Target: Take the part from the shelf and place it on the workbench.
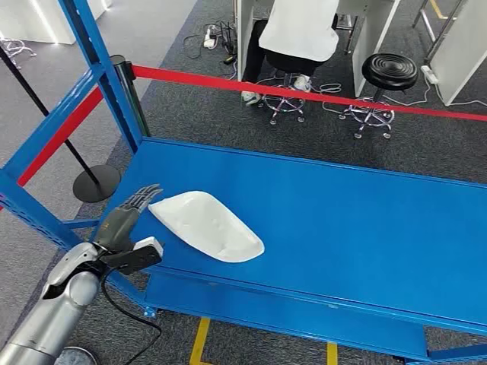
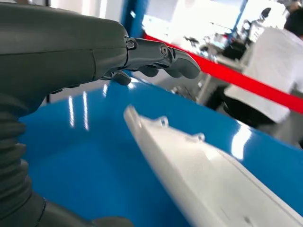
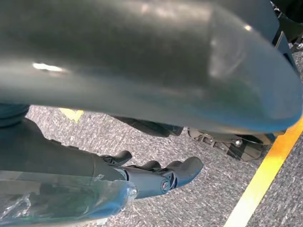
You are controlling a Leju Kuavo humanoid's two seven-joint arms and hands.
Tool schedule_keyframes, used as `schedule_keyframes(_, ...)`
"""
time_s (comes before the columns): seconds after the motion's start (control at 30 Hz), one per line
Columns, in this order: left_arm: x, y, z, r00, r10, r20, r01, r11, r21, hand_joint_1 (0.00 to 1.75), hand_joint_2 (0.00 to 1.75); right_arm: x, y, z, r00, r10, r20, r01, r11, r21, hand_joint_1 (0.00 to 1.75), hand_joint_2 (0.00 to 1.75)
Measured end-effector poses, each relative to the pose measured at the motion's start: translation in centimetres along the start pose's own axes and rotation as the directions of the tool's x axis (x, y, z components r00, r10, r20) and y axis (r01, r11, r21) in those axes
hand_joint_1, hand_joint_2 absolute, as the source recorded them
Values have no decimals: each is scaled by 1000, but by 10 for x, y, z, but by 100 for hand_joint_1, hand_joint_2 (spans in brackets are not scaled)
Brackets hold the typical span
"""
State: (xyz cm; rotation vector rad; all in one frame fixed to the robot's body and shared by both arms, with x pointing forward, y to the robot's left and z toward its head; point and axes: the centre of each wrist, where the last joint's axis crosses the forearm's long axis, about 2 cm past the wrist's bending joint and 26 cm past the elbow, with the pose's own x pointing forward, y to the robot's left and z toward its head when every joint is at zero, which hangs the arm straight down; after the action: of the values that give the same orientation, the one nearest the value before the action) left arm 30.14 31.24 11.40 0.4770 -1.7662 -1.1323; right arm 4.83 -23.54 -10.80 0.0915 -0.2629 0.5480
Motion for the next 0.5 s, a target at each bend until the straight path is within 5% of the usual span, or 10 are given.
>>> schedule_keyframes(0.37,-4,-12,-17,998,58,11,-56,990,-126,6,175,2,2,0,999,35,7,-35,999,14,0,0)
schedule_keyframes(0.5,-8,-17,-22,997,77,-15,-78,985,-156,175,175,3,3,0,999,42,8,-42,999,15,0,0)
